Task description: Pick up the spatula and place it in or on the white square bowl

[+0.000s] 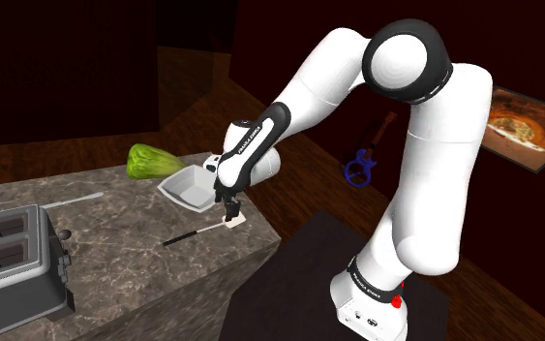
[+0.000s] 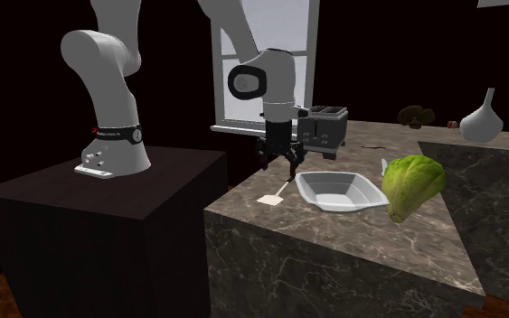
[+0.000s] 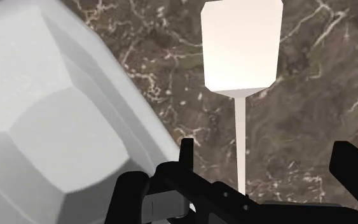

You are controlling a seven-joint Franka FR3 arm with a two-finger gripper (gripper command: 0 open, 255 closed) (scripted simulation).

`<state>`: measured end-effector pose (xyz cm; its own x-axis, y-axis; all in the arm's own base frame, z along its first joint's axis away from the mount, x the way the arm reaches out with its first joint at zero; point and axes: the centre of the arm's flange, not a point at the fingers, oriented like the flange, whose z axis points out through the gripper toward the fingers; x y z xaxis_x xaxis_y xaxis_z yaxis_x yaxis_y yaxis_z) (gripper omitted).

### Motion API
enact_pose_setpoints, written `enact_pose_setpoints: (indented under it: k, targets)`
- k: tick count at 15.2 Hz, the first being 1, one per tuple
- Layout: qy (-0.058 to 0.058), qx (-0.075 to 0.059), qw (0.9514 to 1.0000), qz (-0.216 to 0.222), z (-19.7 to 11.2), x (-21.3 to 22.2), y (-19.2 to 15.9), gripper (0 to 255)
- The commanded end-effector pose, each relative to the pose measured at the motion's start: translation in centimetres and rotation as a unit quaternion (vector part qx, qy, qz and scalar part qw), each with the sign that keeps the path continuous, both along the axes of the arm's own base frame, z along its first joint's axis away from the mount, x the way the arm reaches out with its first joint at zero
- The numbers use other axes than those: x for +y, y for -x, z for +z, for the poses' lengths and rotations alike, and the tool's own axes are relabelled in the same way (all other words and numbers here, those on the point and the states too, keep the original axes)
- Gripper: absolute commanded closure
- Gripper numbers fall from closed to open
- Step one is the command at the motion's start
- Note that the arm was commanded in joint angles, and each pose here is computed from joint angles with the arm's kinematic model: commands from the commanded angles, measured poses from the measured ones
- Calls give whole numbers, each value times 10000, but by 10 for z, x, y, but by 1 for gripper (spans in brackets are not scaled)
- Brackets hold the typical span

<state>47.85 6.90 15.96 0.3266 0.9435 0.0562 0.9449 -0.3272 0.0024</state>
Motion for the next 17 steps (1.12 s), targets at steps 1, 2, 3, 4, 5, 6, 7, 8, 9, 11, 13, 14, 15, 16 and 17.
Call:
enact_pose_setpoints:
  k: [1,2,3,4,5,6,7,8,9,11,13,14,15,16,17]
  targets:
    - [-18,-8,9995,330,-25,15,-5,0]
    - [-19,-9,9993,371,-28,16,-6,0]
    - [-19,-9,9993,371,-33,16,-6,0]
    - [-19,-9,9993,371,-38,17,-6,0]
    - [-19,-9,9993,371,-43,17,-6,0]
    - [-19,-9,9993,371,-49,17,-6,0]
    - [-19,-9,9993,371,-54,18,-6,0]
    - [-19,-9,9993,371,-59,18,-7,0]
    - [-19,-9,9993,371,-68,18,-7,0]
    - [-19,-9,9993,371,-68,18,-7,0]
    - [-19,-9,9993,371,-68,18,-7,0]
    - [-19,-9,9993,371,-68,18,-7,0]
    - [-19,-9,9993,371,-68,18,-7,0]
    - [-19,-9,9993,371,-68,18,-7,0]
    - [-19,-9,9993,371,-68,18,-7,0]
